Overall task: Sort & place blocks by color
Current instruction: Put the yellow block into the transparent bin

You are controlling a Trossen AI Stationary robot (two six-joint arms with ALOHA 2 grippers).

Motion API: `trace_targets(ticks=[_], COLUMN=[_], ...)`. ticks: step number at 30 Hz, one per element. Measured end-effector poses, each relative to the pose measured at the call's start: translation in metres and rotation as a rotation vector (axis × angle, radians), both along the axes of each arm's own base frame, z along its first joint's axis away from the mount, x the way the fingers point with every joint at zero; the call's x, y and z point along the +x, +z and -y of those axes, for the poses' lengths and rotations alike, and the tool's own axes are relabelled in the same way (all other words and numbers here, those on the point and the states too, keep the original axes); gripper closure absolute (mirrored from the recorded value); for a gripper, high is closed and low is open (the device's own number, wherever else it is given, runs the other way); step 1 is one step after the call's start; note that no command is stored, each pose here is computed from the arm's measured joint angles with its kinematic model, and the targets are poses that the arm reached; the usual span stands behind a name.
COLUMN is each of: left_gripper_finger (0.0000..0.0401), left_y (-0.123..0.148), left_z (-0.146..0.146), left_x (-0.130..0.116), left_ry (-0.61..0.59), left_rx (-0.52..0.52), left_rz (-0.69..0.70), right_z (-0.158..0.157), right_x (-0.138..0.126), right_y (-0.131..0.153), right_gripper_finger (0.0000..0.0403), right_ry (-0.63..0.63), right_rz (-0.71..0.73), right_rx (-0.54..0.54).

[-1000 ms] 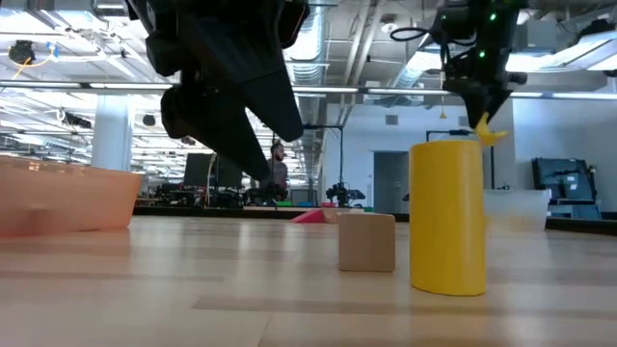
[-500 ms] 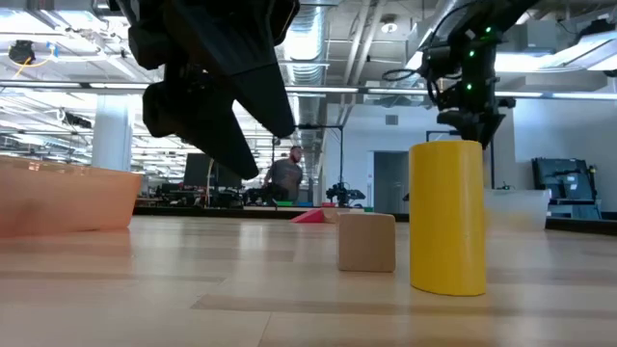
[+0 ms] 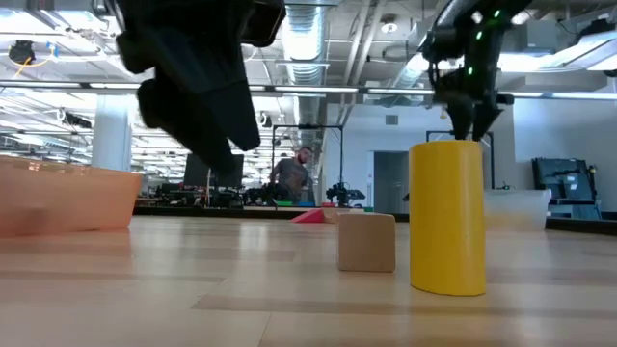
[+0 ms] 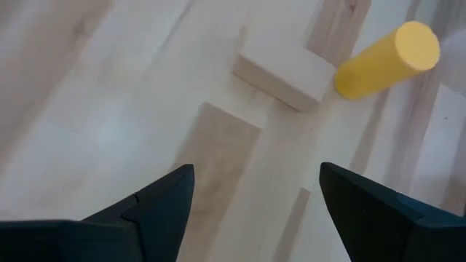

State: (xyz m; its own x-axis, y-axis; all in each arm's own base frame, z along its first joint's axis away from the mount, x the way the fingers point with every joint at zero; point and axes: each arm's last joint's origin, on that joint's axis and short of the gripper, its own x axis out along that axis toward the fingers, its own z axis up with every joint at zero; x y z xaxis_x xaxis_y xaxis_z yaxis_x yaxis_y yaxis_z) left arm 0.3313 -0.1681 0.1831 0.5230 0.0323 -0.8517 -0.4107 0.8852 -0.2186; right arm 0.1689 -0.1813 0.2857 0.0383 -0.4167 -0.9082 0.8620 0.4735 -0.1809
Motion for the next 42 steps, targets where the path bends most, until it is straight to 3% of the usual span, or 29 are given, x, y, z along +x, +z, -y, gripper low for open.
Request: trace_targets(ticks=[10, 21, 26, 33, 40, 42], left_gripper_finger=[0.0118, 0.0118, 0.0118, 0.0118, 0.0118, 0.0118], left_y=[0.020, 0.029, 0.052, 0.066, 0.057, 0.050], left_z=[-0.041, -0.073, -0.071, -0.064, -0.041, -0.035], left_x=[-0.001, -0.016, -0.032, -0.088, -0.127, -0.135], left_ry=[-0.199, -0.374, -0.444, -0.423, -0.428, -0.428], left_rx=[0.166, 0.273, 0.294, 0.153, 0.024, 0.011], left_rz=[-0.075, -0.261, -0.213, -0.151, -0.109, -0.157], right_z=[-0.086, -0.182, -0.240, -0.299, -0.318, -0.319], right_x=[0.025, 0.053, 0.072, 0.104, 0.134, 0.144], right_y=[0.033, 0.023, 0.019, 0.000, -0.028, -0.035], right_gripper_finger=[0.0131, 0.0131, 0.0132, 0.0132, 0.0132, 0.0132], right_ry=[0.181, 0.304, 0.501, 0.675, 0.709, 0.765], right_rz=[0.285, 0.309, 0.413, 0.547, 0.584, 0.591], right_rx=[0.042, 0.219, 0.265, 0.297, 0.317, 0.334])
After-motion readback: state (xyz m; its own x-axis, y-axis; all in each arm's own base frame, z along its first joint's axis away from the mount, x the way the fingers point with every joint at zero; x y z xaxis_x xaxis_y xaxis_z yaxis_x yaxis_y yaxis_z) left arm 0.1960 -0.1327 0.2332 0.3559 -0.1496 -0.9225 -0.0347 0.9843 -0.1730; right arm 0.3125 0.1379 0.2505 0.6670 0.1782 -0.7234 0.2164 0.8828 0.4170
